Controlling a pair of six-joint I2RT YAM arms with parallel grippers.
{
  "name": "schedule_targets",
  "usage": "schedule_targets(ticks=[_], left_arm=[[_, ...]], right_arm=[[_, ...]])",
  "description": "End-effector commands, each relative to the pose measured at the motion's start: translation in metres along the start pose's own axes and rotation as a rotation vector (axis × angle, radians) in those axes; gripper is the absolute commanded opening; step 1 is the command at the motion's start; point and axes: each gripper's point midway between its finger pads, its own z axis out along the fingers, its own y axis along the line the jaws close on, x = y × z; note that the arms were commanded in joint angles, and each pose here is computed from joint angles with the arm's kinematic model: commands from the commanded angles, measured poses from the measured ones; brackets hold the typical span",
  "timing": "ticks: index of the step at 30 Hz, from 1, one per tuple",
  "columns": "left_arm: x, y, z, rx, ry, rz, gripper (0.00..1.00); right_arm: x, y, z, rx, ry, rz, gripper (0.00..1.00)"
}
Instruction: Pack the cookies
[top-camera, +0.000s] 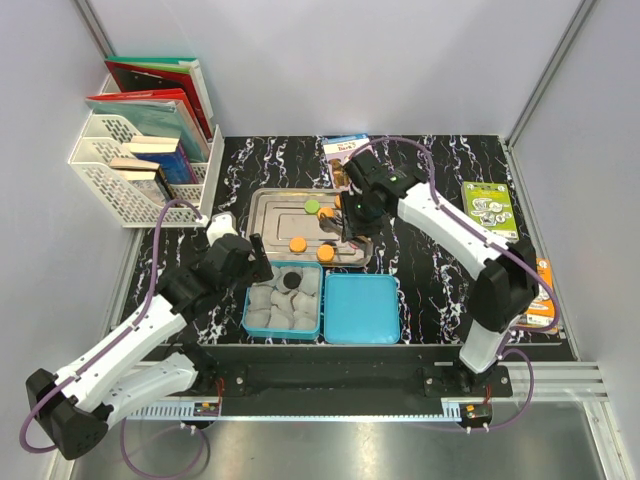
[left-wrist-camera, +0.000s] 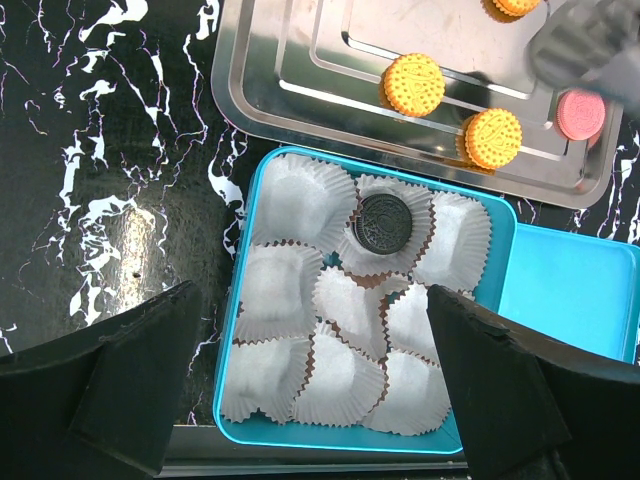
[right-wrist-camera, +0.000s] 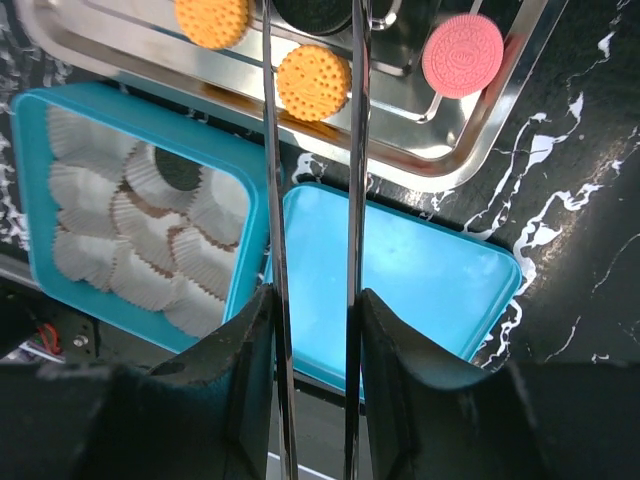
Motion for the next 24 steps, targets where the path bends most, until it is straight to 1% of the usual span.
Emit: schedule_targets(ticks=[1, 4, 6, 9, 11, 16, 20, 24], left_arm=[[-0.008, -0.008, -0.002, 0.038, -0.027, -0.012, 0.99], [-0.008, -0.009, -0.002, 0.039, -0.024, -0.013, 0.99], [-0.009, -0.01, -0.002, 0.04, -0.023, -0.015, 0.99], [-0.008, -0.01, -0.001, 0.041, -0.02, -0.018, 0.99], [-0.008, -0.01, -0.001, 0.04, -0.019, -0.019, 0.99], [-0.008, -0.011, -0.001, 0.038, -0.015, -0.023, 0.99], [-0.014, -0.011, -0.006, 0.044, -0.036, -0.032, 0.99], [-0.024, -0.01, -0.015, 0.045, -0.066, -0.04, 0.99]], right_arm=[[-0.024, 0.012, -0.056, -0.038, -0.136, -0.03, 0.15], [-0.027, 0.015, -0.075, -0.053, -0.161, -0.036, 0.14], [-0.028, 0.024, -0.09, -0.097, -0.18, -0.047, 0.13], [-0.016, 0.039, -0.104, -0.159, -0.17, -0.08, 0.13], [-0.004, 0.044, -0.109, -0.161, -0.153, -0.102, 0.12], [0.041, 0.081, -0.113, -0.186, -0.095, -0.219, 0.11], [0.06, 0.095, -0.115, -0.205, -0.081, -0.228, 0.11], [0.078, 0.095, -0.106, -0.207, -0.053, -0.225, 0.11]])
